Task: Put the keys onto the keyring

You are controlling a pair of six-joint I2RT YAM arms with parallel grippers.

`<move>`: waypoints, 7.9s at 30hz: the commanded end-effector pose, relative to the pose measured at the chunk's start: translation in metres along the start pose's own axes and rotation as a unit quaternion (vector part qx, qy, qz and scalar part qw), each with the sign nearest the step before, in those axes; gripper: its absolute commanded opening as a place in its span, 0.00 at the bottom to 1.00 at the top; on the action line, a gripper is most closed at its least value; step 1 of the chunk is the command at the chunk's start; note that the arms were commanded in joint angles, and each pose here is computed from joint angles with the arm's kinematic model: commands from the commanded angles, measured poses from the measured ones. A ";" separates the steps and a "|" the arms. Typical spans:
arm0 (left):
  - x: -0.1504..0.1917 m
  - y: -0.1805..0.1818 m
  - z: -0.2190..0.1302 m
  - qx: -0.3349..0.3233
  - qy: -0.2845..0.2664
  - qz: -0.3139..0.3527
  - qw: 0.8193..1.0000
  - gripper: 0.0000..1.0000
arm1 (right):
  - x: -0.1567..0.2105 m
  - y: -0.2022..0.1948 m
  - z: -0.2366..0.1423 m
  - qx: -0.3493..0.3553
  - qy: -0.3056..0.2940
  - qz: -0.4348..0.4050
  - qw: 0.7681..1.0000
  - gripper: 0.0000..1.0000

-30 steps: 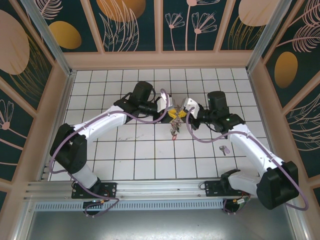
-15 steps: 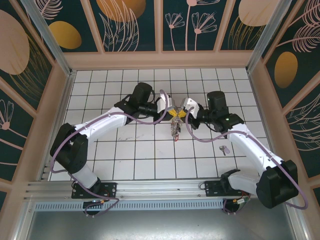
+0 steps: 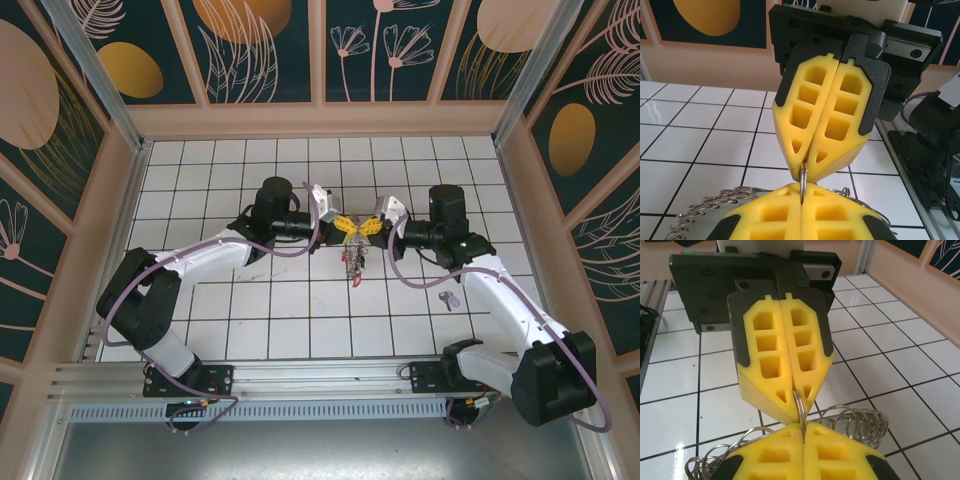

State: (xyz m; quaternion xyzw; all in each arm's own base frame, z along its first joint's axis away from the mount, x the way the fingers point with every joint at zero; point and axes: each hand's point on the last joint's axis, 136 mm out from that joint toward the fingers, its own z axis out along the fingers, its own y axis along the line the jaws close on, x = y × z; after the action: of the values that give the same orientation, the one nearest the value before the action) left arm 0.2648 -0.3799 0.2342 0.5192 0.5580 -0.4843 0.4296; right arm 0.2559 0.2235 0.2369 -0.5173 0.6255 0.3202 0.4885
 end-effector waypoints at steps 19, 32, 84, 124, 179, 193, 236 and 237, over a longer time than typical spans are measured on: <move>0.004 0.014 0.007 -0.008 0.095 0.033 0.995 0.13 | 0.000 -0.010 0.004 0.037 0.041 -0.018 0.998 0.00; -0.019 -0.002 0.002 0.009 0.028 0.050 0.998 0.00 | -0.002 -0.010 0.003 0.053 0.033 -0.034 0.997 0.05; -0.031 -0.014 -0.009 0.046 -0.030 0.043 0.998 0.00 | -0.029 0.004 0.001 0.001 -0.053 -0.028 0.998 0.00; 0.019 0.010 0.003 0.000 0.127 0.041 0.991 0.08 | -0.015 -0.005 0.011 0.035 0.042 -0.036 0.998 0.00; -0.031 -0.006 -0.004 0.019 -0.021 0.049 0.998 0.00 | -0.008 0.003 -0.011 0.051 -0.050 -0.001 0.997 0.14; -0.032 -0.006 -0.003 0.019 -0.029 0.045 0.998 0.00 | 0.003 0.002 0.005 0.039 -0.041 0.016 0.998 0.10; 0.153 0.009 0.062 0.005 0.312 0.011 0.950 0.00 | 0.095 -0.114 -0.054 0.306 0.023 0.471 0.827 0.30; 0.156 0.008 0.062 0.006 0.312 0.008 0.950 0.00 | 0.102 -0.110 -0.050 0.297 0.031 0.485 0.822 0.30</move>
State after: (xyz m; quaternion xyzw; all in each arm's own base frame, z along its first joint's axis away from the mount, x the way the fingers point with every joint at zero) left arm 0.2536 -0.4073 0.0644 0.6537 0.6632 -0.2871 0.2245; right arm 0.3582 0.1071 0.1839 -0.0186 0.8608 0.2563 0.4392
